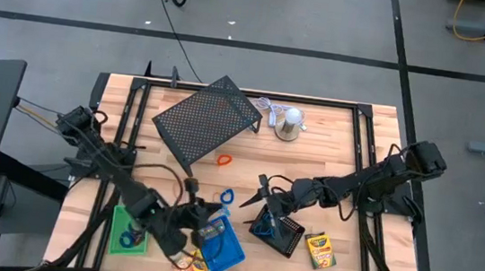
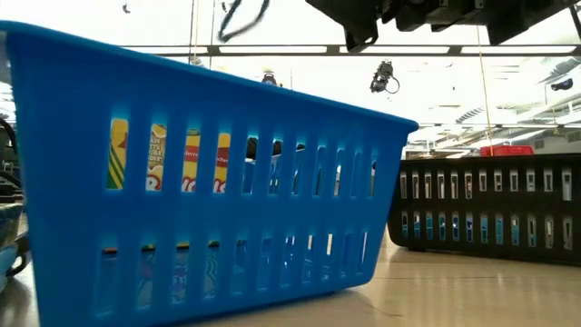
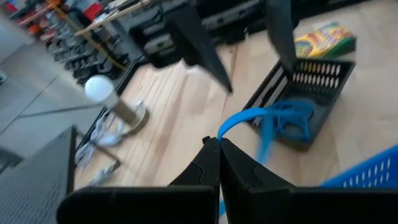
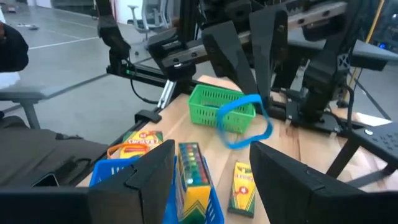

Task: Pick & Place Office Desk Supplies
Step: Put the blue rubber band into the black bin

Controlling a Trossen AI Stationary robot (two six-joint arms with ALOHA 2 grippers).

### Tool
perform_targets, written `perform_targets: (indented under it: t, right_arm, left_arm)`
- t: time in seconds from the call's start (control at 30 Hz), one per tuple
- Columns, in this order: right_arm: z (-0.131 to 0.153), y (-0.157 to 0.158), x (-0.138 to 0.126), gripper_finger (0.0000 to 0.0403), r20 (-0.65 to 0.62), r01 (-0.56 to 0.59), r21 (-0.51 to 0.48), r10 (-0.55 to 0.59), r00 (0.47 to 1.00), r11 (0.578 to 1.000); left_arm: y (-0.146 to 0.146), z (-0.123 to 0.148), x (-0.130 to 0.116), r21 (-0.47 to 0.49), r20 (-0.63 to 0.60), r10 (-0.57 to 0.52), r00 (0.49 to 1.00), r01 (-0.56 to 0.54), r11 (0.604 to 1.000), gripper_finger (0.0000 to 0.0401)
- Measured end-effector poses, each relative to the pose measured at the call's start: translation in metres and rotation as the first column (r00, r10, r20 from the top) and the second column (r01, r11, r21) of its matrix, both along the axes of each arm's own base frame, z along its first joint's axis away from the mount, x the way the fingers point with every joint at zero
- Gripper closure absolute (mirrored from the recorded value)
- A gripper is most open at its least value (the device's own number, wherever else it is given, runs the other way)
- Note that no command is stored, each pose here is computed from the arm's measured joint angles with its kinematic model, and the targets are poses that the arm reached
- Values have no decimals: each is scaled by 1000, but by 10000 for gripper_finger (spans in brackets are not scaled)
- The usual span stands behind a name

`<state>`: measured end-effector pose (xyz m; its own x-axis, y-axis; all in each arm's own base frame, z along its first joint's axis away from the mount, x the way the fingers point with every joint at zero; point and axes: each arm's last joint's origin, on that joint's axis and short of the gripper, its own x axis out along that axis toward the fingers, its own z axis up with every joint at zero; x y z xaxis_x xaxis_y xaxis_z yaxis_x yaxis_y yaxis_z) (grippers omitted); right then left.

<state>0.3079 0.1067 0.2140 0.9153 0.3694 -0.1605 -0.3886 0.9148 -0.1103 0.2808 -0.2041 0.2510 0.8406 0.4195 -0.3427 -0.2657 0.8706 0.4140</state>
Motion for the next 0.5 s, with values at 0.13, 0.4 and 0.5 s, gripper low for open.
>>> perform_targets:
  t: [0.13,0.4,0.5]
  right_arm:
    - [3,1,0,185,26,-24,14,24,999,1000]
    - [3,2,0,185,31,-9,19,8,999,1000]
    - [4,0,1,185,33,70,32,-71,997,997]
  left_arm:
    - [11,8,17,10,24,-31,999,31,999,400]
    - [32,20,41,27,75,-96,993,94,995,400]
    - [39,20,46,11,71,-109,992,108,994,400]
